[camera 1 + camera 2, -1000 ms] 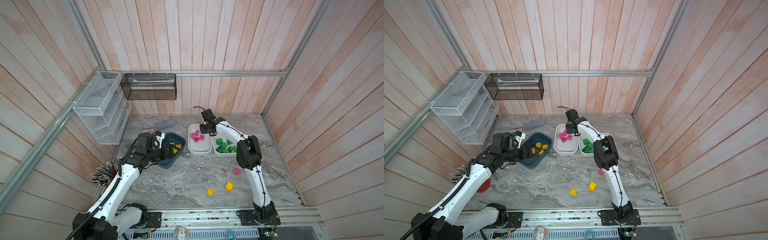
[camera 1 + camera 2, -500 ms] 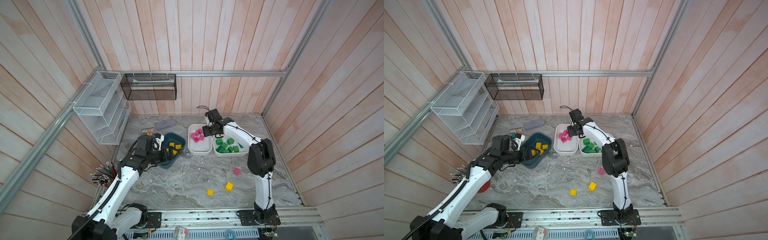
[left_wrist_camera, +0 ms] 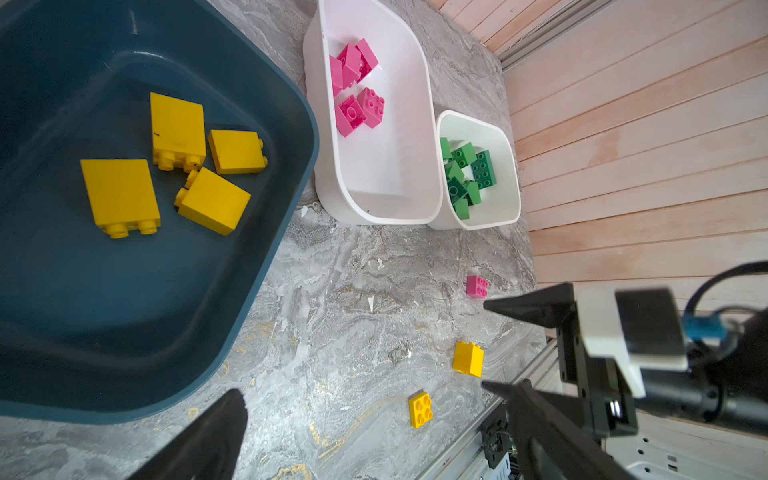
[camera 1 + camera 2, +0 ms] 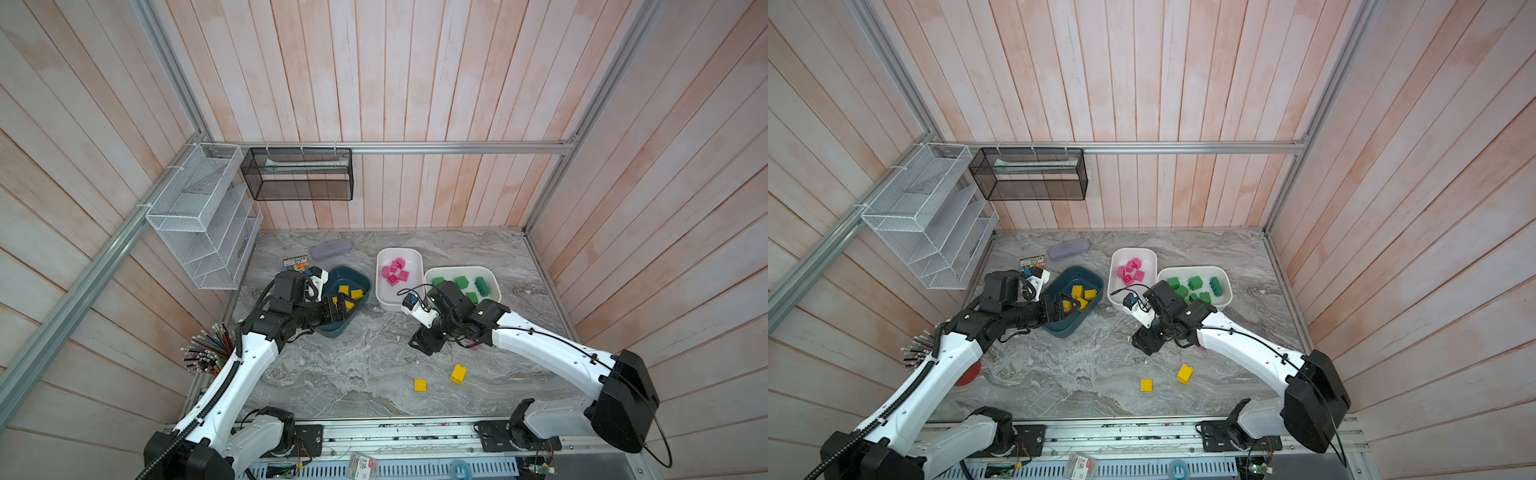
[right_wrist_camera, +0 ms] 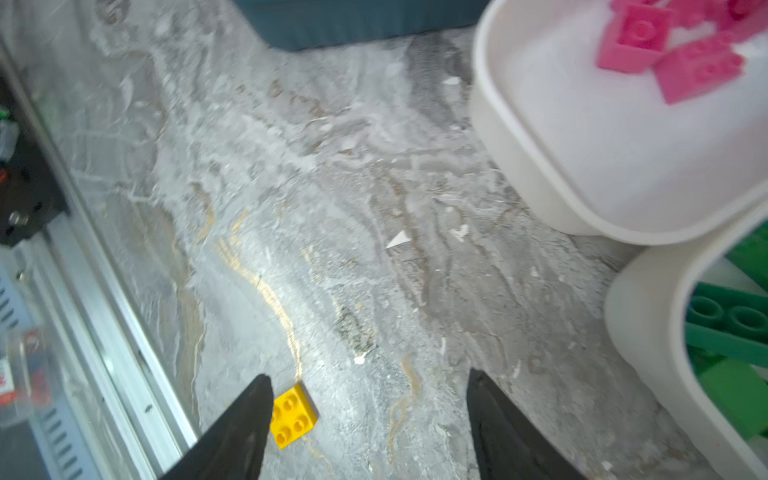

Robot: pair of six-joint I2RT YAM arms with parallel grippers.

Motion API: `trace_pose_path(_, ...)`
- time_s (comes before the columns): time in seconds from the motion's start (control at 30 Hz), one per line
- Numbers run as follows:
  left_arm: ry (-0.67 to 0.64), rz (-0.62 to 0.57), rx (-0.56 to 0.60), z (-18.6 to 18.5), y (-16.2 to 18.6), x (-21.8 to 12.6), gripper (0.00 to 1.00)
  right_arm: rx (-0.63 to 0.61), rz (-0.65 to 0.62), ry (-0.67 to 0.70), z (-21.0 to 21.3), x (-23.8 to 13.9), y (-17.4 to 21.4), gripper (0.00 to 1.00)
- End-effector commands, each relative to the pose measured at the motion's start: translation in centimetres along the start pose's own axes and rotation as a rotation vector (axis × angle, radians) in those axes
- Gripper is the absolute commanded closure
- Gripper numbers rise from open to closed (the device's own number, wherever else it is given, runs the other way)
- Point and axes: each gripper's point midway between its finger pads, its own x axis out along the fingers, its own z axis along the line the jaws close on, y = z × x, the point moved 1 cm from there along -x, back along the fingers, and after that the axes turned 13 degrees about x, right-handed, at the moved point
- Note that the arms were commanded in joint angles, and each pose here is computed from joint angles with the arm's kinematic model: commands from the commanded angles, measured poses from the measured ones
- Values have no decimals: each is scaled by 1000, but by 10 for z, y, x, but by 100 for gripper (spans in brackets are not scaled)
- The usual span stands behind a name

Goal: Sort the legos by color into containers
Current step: 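Move the right gripper to a small yellow brick and grasp it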

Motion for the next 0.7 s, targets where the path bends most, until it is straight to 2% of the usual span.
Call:
trace_pose_path(0.0, -24, 0, 22, 3, 2, -6, 0, -201, -25, -112, 23, -8, 10, 27)
trace_pose_path(0.13, -34, -7, 18, 1, 3, -12, 0, -335, 57, -122, 30, 5, 47, 27)
trace_pose_path(0.37, -47, -10, 13, 1, 8, -19, 0, -440, 133, -129, 34, 28, 79, 27)
trace_pose_path(0.67, -65, 4, 16, 5, 13, -19, 0, -491, 212, -117, 31, 53, 106, 31)
